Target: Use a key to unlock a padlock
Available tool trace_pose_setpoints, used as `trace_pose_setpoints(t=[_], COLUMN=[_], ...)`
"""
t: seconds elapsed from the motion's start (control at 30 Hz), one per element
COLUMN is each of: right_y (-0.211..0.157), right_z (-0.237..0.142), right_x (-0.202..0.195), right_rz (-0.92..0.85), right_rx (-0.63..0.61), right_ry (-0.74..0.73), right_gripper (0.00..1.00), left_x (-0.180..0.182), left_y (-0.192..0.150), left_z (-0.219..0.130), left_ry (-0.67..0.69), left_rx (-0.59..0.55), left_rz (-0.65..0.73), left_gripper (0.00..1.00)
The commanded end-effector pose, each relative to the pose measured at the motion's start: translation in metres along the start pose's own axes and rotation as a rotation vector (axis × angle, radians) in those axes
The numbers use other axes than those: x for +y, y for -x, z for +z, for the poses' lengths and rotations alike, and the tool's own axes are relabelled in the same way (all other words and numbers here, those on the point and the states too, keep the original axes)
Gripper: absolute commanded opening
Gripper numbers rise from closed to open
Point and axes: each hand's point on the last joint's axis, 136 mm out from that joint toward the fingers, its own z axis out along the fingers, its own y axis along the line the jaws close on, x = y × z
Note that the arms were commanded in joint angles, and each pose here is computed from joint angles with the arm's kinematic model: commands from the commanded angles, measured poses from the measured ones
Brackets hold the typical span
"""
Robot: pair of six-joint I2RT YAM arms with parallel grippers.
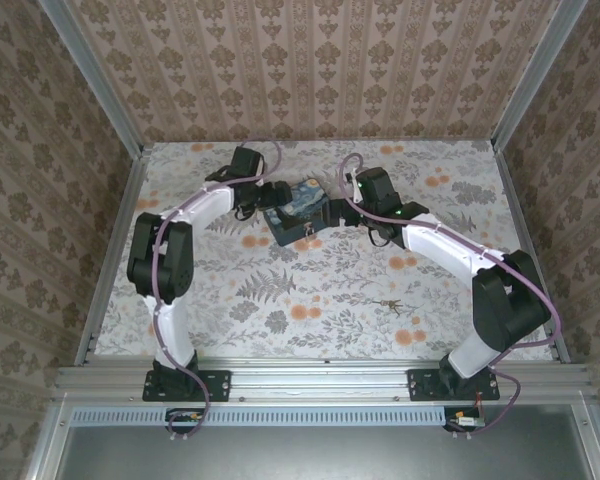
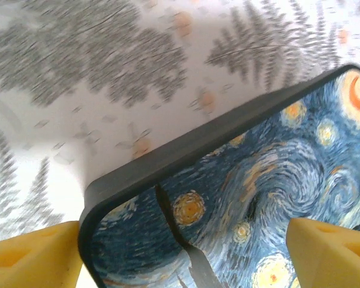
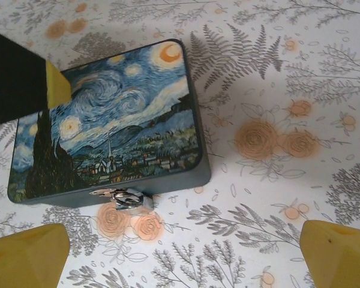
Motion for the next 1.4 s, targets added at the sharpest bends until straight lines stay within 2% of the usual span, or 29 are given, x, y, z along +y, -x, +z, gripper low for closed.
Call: trace_pose_setpoints(t=[0.0,0.1,0.17,0.3,0.4,0.67,0.83,0.97,1.17,1.37], right_y=[-0.011,-0.017,-0.019,-0.019,-0.018,-0.014,-0.007,-0.006,-0.028,-0.052], right_z=[-0.012,-0.017,-0.021,-0.025,-0.018,0.030,0.057,0.060,0.040,0.012], right_x=[-0.016,-0.030,-0.039,-0.054,-0.062,-0.065,-0.053,-0.032,-0.008,0.012], right_rz=[0.059,0.096,0.118,0.168,0.182,0.199,0.187,0.183,0.176,0.193], right_rx=[0.028,0.038,0.036,0.040,0.059,0.130,0.162,0.171,0.212,0.241], right_ry=[-0.033,-0.064,-0.086,-0.089,-0.073,0.007,0.081,0.164,0.210,0.246], right_gripper=[1.00,1.00,1.00,0.99,0.96,0.97,0.93,0.89,0.87,0.87], left_x=[-0.050,-0.084,-0.096,-0.089,-0.085,-0.094,-0.106,-0.110,-0.113,-0.106], left_y=[0.004,-0.010,-0.020,-0.032,-0.037,-0.045,-0.044,-0.049,-0.067,-0.096], left_z=[0.005,0.011,0.015,0.020,0.015,0.018,0.023,0.015,-0.011,-0.034], left_ry=[-0.161,-0.240,-0.241,-0.183,-0.208,-0.252,-0.308,-0.321,-0.356,-0.330], left_rx=[0.013,0.062,0.093,0.122,0.107,0.119,0.126,0.127,0.141,0.158], left_rz=[0.178,0.302,0.349,0.299,0.245,0.247,0.229,0.220,0.214,0.205], left_gripper=[0.85,0.85,0.86,0.86,0.86,0.87,0.85,0.85,0.85,0.85])
